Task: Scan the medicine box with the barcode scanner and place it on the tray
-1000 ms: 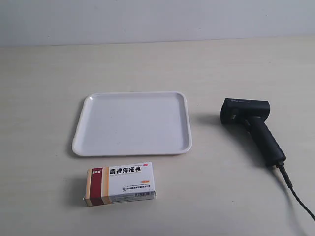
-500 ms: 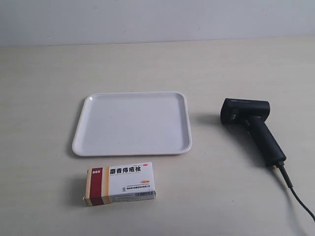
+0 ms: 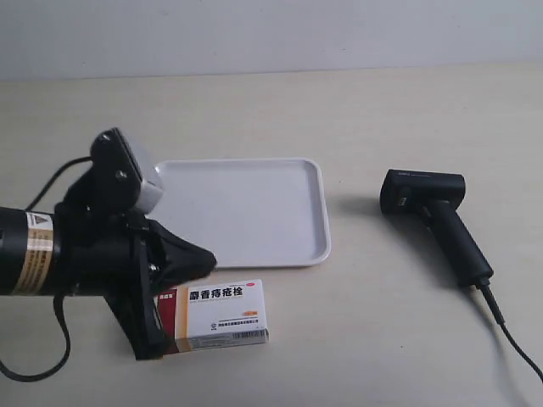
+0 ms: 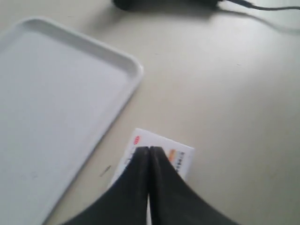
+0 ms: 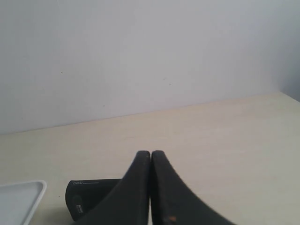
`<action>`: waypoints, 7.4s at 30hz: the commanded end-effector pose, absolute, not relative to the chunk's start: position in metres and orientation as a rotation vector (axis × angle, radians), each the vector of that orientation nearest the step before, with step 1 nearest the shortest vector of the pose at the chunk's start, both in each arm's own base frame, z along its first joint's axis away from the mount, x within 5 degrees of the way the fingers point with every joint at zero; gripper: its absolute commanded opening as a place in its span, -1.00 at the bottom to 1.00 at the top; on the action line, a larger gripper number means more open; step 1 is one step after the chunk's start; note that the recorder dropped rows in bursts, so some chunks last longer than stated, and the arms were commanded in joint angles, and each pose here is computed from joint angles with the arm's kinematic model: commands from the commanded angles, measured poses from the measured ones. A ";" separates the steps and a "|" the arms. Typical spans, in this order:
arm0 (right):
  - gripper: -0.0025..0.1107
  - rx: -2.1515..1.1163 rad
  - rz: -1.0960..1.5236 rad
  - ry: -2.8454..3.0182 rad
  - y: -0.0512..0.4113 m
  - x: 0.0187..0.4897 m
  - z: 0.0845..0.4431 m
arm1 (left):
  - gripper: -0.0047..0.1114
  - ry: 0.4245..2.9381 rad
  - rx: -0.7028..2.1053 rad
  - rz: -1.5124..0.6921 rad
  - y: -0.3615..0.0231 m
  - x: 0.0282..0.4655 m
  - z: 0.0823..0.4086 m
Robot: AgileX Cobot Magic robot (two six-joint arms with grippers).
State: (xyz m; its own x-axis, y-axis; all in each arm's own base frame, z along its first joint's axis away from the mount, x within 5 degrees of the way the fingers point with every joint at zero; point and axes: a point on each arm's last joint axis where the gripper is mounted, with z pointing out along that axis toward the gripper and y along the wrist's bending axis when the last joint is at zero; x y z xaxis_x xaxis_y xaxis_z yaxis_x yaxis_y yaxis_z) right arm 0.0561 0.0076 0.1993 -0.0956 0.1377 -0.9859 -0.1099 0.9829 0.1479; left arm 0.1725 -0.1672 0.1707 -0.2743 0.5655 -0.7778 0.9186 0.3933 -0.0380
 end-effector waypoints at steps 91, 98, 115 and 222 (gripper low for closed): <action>0.24 -0.112 0.254 2.527 0.090 0.240 0.143 | -0.92 1.697 1.680 0.125 -0.150 0.261 0.164; 0.69 -0.306 0.171 2.601 0.102 0.269 0.105 | -0.92 1.693 1.681 0.118 -0.150 0.260 0.164; -0.74 -0.574 0.107 2.508 0.108 0.282 0.117 | -0.92 1.706 1.646 0.063 -0.153 0.259 0.165; -0.95 -0.374 0.323 1.789 0.032 0.068 0.287 | -0.89 1.504 0.393 -0.221 -0.037 0.088 0.233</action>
